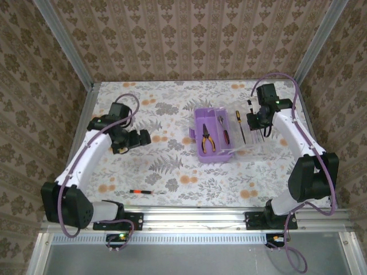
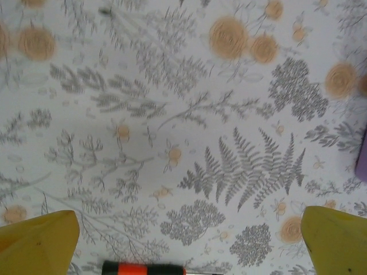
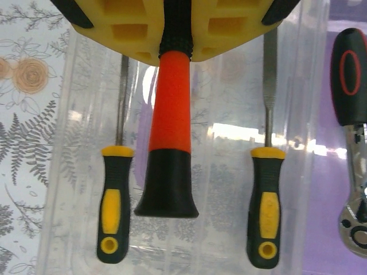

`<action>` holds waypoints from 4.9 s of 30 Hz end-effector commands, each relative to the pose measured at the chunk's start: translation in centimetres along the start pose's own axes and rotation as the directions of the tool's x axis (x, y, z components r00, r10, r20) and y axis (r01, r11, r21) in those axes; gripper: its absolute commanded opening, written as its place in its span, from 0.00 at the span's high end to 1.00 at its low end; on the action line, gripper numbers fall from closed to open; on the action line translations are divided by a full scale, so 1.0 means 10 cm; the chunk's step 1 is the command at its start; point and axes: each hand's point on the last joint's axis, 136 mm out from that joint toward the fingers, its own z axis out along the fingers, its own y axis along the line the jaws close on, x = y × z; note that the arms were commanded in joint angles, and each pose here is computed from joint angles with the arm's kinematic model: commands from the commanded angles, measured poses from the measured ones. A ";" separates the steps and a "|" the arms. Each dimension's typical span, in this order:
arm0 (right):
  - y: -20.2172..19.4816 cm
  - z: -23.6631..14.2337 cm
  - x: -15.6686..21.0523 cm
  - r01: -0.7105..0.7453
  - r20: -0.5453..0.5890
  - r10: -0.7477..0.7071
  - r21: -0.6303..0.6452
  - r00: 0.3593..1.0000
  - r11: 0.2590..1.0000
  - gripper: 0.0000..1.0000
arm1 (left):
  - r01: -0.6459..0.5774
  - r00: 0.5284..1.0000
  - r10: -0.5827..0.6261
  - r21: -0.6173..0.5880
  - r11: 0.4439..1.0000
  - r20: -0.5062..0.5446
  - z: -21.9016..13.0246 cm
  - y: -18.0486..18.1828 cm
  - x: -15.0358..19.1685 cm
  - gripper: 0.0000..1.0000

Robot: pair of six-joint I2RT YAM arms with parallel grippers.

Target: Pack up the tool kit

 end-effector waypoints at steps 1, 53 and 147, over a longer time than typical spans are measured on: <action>-0.10 0.03 -0.01 0.019 -0.003 -0.018 0.041 1.000 0.999 1.00 | 0.115 0.993 -0.115 0.018 0.993 -0.004 0.02 0.06 0.18 0.00; 0.25 -0.74 -0.42 0.057 0.250 -0.034 -0.086 0.968 0.995 0.27 | 0.613 0.770 -0.635 -0.205 0.763 -0.060 1.15 0.27 1.56 0.15; 1.37 -1.17 -0.41 0.147 0.315 0.013 -0.479 0.949 0.866 1.00 | -0.211 0.976 0.145 0.527 0.823 0.164 -0.48 -2.17 -0.64 0.00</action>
